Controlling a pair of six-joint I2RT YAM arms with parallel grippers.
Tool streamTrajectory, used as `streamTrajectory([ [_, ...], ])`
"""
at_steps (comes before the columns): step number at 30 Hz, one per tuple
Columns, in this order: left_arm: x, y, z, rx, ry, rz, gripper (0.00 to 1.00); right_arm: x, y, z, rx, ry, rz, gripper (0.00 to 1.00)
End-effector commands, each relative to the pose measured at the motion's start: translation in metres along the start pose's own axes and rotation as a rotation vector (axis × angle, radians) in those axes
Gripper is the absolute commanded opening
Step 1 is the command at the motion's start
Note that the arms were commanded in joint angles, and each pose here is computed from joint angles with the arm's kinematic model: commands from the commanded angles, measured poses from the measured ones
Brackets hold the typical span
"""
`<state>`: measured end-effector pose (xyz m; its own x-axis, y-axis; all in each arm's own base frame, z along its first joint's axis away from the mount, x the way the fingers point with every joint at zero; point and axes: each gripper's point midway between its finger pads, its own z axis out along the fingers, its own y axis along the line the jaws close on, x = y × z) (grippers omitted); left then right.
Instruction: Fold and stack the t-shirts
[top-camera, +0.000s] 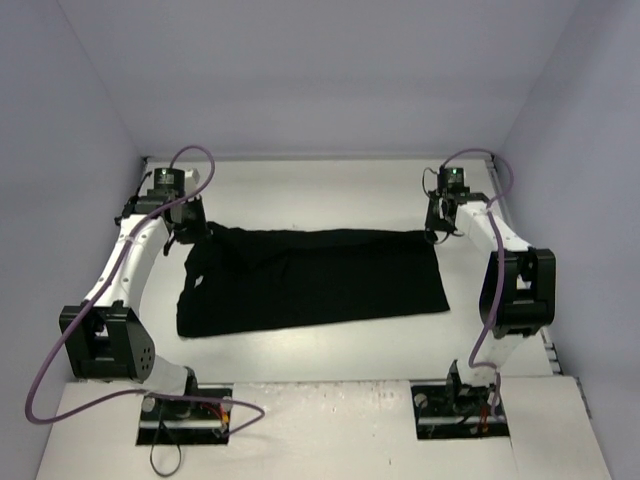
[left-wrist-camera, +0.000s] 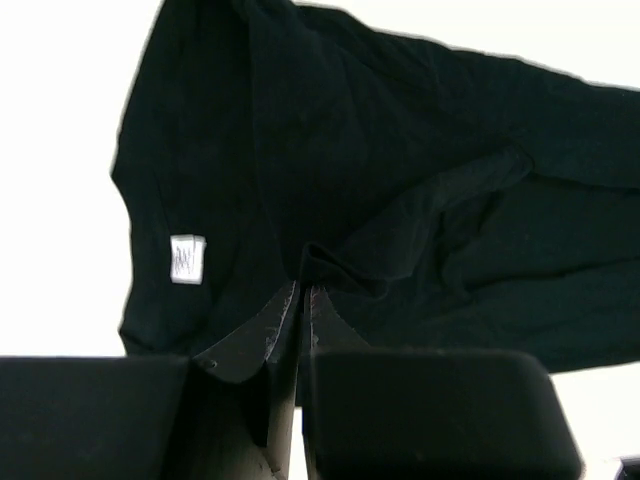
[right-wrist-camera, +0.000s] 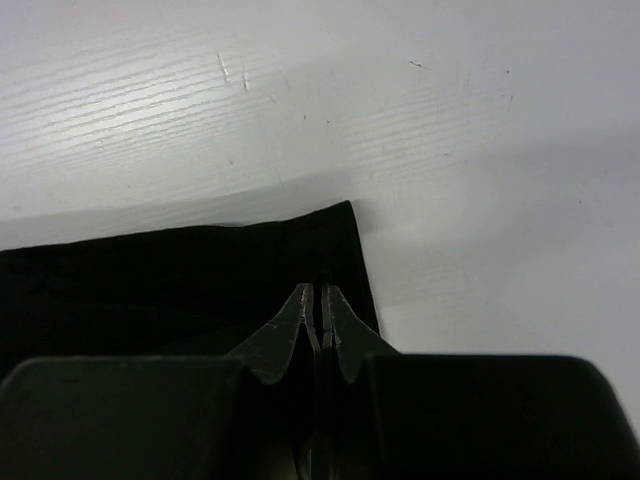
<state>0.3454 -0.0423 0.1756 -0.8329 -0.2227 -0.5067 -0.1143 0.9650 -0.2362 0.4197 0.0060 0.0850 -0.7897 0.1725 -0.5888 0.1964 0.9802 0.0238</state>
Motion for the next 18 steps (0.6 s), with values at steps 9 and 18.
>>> streamTrajectory([
  [9, 0.035, 0.004, -0.014, 0.007, -0.006, -0.065, 0.00, -0.022, -0.010, -0.005, 0.052, -0.070, 0.042, 0.03],
  [18, 0.066, 0.011, -0.006, -0.009, 0.053, -0.073, 0.00, 0.004, -0.015, 0.007, 0.084, -0.011, 0.069, 0.04],
])
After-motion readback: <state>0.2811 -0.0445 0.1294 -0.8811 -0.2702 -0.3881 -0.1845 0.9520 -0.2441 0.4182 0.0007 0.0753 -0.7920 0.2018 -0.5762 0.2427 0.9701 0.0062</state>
